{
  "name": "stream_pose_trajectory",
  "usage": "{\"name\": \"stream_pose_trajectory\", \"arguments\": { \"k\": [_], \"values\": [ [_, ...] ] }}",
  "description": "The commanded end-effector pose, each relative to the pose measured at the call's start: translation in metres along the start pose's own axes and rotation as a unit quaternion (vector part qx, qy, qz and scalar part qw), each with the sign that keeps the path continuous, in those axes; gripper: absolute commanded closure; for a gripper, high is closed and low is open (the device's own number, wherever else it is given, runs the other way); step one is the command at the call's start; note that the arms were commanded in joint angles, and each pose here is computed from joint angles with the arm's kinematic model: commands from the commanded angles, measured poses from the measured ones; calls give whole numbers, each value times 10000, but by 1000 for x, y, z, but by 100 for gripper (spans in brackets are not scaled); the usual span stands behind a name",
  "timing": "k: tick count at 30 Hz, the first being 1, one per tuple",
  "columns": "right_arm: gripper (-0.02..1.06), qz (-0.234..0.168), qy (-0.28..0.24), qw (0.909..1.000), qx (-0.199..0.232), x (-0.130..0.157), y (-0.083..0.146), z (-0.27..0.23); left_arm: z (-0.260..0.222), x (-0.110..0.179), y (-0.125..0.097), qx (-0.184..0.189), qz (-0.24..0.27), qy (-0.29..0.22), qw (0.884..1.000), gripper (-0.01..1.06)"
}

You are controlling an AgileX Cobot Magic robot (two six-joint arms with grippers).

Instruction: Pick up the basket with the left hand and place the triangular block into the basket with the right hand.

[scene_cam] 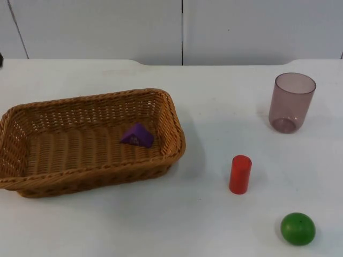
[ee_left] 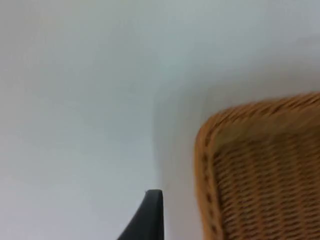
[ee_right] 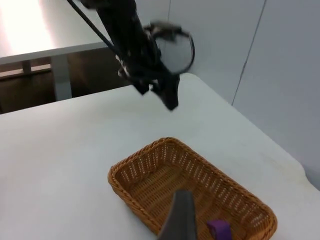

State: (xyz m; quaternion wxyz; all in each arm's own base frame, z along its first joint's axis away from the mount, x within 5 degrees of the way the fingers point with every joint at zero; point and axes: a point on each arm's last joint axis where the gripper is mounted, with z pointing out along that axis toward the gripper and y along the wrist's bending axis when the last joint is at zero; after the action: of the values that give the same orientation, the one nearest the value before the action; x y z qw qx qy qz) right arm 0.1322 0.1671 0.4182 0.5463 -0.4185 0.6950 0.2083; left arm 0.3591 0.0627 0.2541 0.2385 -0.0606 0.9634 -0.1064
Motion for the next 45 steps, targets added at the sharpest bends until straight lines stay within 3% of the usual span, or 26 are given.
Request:
{"name": "stream_pose_trajectory", "arguments": {
  "k": [1, 3, 8, 9, 13, 16, 21, 26, 30, 37, 41, 42, 45],
  "values": [
    [38, -65, -126, 9999, 41, -2, 0, -2, -56, 3, -18, -25, 185, -678, 9975, 13],
    [38, -65, -135, 9999, 43, -2, 0, -2, -69, 7, -25, -6, 232, -879, 9959, 13],
    [38, -65, -4, 10000, 18, 0, 0, -6, -131, 46, -74, 288, 800, -2002, 9761, 13],
    [38, -65, -4, 10000, 18, 0, 0, -6, -131, 46, -74, 288, 800, -2002, 9761, 13],
    [38, -65, -8, 10000, 19, 8, 2, -20, -159, 92, -104, 623, 1397, -2399, 9587, 13],
    [38, -65, -70, 10000, 30, 17, 3, -29, -170, 113, -109, 757, 1581, -2495, 9524, 13],
    [38, -65, -210, 9997, 57, 46, 9, -46, -182, 158, -105, 886, 1696, -2700, 9437, 13],
    [38, 320, -200, 9993, 47, 84, 16, -66, -182, 215, -92, 928, 1763, -2966, 9340, 13],
    [38, 332, -191, 9993, 45, 103, 19, -77, -185, 245, -86, 989, 1810, -3174, 9256, 13],
    [38, 423, -206, 9989, 45, 126, 23, -106, -204, 294, -70, 649, 1844, -3752, 9061, 13],
    [38, 444, -165, 9989, 39, 137, 25, -125, -207, 313, -61, 431, 1671, -3835, 9073, 13],
    [38, 470, -165, 9988, 39, 140, 26, -131, -204, 315, -57, 265, 1595, -3621, 9180, 13],
    [38, 472, -174, 9987, 40, 144, 27, -139, -201, 318, -53, 112, 1519, -3391, 9284, 13]
  ]
}}
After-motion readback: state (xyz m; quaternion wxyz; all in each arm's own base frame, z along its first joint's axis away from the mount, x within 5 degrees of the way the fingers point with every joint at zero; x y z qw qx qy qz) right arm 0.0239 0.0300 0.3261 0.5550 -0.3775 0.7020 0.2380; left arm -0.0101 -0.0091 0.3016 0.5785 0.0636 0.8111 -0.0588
